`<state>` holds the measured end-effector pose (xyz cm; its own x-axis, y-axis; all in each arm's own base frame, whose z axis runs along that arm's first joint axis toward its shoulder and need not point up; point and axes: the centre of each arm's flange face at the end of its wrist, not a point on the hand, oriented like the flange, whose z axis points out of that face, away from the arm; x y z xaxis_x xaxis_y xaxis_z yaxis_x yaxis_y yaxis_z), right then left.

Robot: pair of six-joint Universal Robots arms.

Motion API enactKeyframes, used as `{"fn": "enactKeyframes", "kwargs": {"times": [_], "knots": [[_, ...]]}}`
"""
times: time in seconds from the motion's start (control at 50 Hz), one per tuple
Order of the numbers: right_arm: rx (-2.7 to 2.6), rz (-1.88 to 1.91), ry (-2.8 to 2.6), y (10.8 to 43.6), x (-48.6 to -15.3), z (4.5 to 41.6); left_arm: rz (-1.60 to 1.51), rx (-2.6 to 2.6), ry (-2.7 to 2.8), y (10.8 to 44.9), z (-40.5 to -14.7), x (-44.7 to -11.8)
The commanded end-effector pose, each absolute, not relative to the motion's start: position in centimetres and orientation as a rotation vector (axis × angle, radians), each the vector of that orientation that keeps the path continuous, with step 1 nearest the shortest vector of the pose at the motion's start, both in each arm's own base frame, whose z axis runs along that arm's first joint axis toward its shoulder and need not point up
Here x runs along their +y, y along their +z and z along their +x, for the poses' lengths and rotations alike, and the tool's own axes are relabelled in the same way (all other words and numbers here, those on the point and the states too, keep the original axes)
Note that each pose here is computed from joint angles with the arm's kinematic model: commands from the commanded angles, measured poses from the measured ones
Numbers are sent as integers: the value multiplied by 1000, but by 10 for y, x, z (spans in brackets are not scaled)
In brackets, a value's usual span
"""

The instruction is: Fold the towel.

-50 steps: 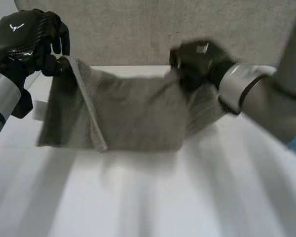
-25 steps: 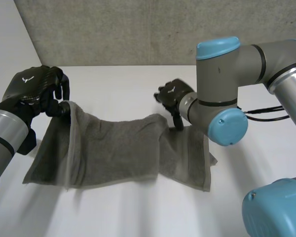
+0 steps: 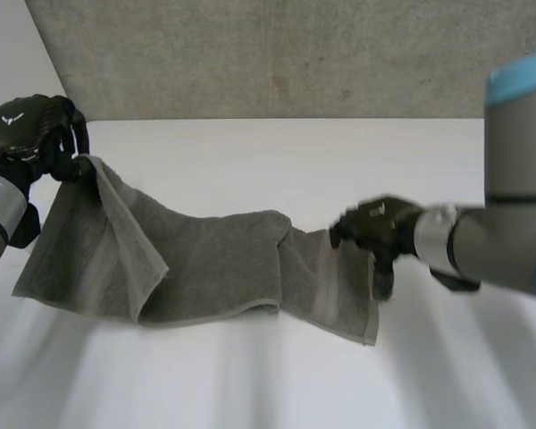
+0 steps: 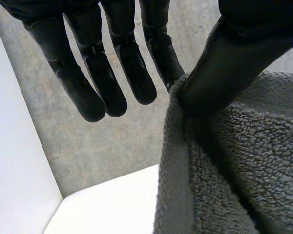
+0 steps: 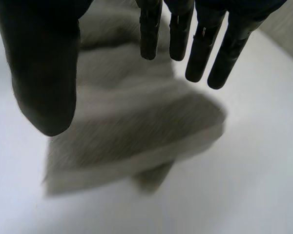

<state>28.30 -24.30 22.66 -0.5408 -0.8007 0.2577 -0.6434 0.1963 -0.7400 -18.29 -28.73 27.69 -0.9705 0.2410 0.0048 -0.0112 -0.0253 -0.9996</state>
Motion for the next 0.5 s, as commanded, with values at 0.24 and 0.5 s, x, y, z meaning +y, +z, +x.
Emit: {"fn": "enactKeyframes", "kwargs": {"times": [0.24,0.5], "knots": [[2249,-1283,-1413,116,-218,272,-275,-2139,2041,248,-186,-299],[2204,-1235,-1513,110,-221,273,-442,-2342,2108,221,-155,-328]]}}
